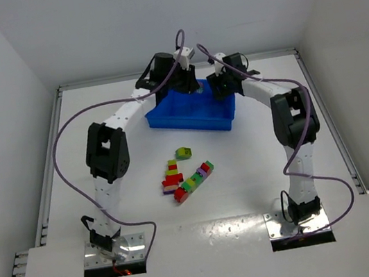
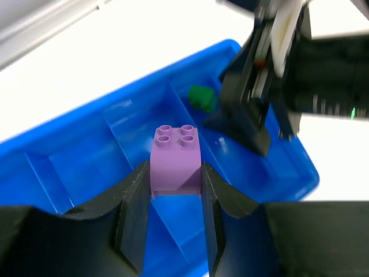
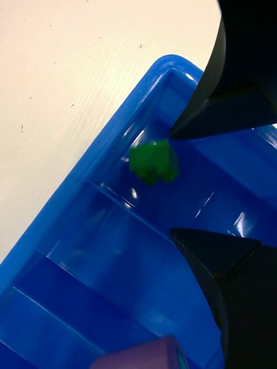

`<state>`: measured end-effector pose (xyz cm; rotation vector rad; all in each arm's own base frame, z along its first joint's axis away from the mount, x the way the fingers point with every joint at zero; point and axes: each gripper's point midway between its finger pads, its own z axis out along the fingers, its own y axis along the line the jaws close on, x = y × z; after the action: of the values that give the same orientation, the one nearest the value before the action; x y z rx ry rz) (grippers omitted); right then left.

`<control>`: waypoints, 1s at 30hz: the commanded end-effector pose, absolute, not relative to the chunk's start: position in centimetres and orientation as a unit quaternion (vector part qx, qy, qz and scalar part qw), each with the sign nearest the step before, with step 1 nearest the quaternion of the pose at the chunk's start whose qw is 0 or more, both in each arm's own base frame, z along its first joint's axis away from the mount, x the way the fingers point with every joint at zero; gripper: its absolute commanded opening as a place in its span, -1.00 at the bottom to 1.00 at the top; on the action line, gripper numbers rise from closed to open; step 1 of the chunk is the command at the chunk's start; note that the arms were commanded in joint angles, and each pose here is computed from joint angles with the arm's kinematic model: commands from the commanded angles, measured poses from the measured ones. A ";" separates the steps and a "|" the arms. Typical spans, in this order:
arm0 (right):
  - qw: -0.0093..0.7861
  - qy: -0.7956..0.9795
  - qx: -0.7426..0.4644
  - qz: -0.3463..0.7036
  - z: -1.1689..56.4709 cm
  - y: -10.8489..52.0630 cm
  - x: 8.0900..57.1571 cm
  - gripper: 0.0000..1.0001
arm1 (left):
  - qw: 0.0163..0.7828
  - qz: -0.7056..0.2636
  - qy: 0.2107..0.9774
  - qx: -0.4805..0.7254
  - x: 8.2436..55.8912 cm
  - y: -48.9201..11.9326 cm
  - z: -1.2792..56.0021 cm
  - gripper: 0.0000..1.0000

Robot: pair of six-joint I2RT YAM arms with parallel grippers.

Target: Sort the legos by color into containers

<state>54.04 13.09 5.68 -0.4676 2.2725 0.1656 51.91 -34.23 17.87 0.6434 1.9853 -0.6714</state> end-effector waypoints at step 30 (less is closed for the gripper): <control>0.472 0.873 -0.112 0.051 17.6 5.4 46.5 0.43 | 0.504 -0.101 0.813 0.273 57.7 -37.8 9.2 0.15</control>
<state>47.56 4.27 16.59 -0.2201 2.1610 0.0072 56.55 -37.86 7.51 0.6805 2.0183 -0.3116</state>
